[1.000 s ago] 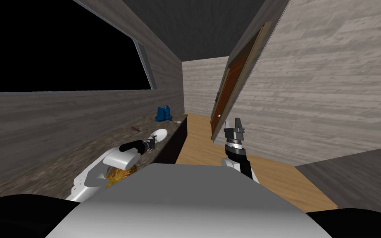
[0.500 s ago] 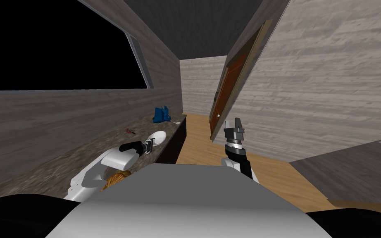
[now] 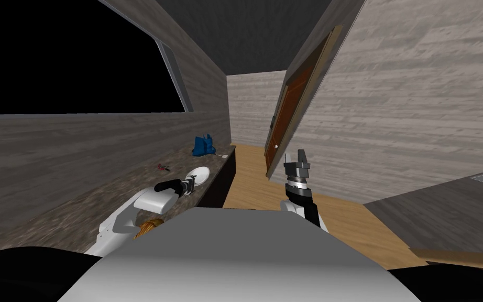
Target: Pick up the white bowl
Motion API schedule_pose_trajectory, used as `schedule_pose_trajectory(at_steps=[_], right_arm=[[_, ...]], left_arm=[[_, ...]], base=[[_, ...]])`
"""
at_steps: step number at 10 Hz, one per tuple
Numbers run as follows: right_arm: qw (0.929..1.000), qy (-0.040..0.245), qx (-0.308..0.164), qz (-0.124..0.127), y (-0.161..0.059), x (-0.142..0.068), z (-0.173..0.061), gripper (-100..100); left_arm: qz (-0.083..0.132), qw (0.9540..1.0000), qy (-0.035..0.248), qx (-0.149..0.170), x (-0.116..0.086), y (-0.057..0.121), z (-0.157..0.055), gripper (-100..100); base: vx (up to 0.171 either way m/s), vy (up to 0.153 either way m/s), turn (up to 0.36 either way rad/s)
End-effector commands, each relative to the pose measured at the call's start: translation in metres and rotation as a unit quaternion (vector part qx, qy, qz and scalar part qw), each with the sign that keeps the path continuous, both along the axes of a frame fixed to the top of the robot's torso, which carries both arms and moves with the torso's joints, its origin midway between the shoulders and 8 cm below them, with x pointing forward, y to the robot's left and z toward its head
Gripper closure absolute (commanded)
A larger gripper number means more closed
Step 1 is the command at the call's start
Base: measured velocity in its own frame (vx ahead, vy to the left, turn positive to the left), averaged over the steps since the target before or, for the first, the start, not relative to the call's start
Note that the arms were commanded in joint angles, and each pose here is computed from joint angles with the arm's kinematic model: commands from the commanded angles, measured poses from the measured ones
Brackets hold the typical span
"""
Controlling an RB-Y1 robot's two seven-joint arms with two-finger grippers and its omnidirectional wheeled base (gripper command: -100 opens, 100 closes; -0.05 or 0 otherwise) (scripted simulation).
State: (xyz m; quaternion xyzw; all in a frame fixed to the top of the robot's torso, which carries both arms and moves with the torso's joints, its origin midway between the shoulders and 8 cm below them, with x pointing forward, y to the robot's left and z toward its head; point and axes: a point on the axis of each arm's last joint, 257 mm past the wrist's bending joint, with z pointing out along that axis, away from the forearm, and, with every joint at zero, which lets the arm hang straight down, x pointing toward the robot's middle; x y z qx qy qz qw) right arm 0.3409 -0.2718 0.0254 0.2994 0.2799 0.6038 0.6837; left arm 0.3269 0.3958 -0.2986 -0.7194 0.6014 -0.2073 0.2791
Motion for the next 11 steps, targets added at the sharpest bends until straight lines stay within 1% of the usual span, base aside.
schedule_pose_trajectory(at_steps=[1,5,6,7,9,10,11], right_arm=[[1.0,0.0,0.0,0.0,0.0,0.0,0.0,0],[1.0,0.0,0.0,0.0,0.0,0.0,0.0,0],[1.0,0.0,0.0,0.0,0.0,0.0,0.0,0],[1.0,0.0,0.0,0.0,0.0,0.0,0.0,0],[1.0,0.0,0.0,0.0,0.0,0.0,0.0,0],[1.0,0.0,0.0,0.0,0.0,0.0,0.0,0],[1.0,0.0,0.0,0.0,0.0,0.0,0.0,0]], left_arm=[[0.0,1.0,0.0,0.0,0.0,0.0,0.0,100],[0.0,1.0,0.001,0.0,0.0,0.0,0.0,100],[0.0,1.0,0.001,0.0,0.0,0.0,0.0,0],[-0.002,1.0,0.001,0.0,-0.003,-0.004,0.007,100],[-0.005,1.0,0.002,0.0,-0.007,-0.007,0.013,100],[-0.004,1.0,0.002,0.0,-0.006,-0.007,0.011,100],[-0.004,1.0,0.003,0.0,-0.006,-0.007,0.011,0]], base=[[0.0,0.0,0.0],[0.0,0.0,0.0],[0.0,0.0,0.0],[-0.005,0.001,0.046],[-0.008,0.001,0.037],[0.0,0.0,0.0],[0.0,0.0,0.0]])
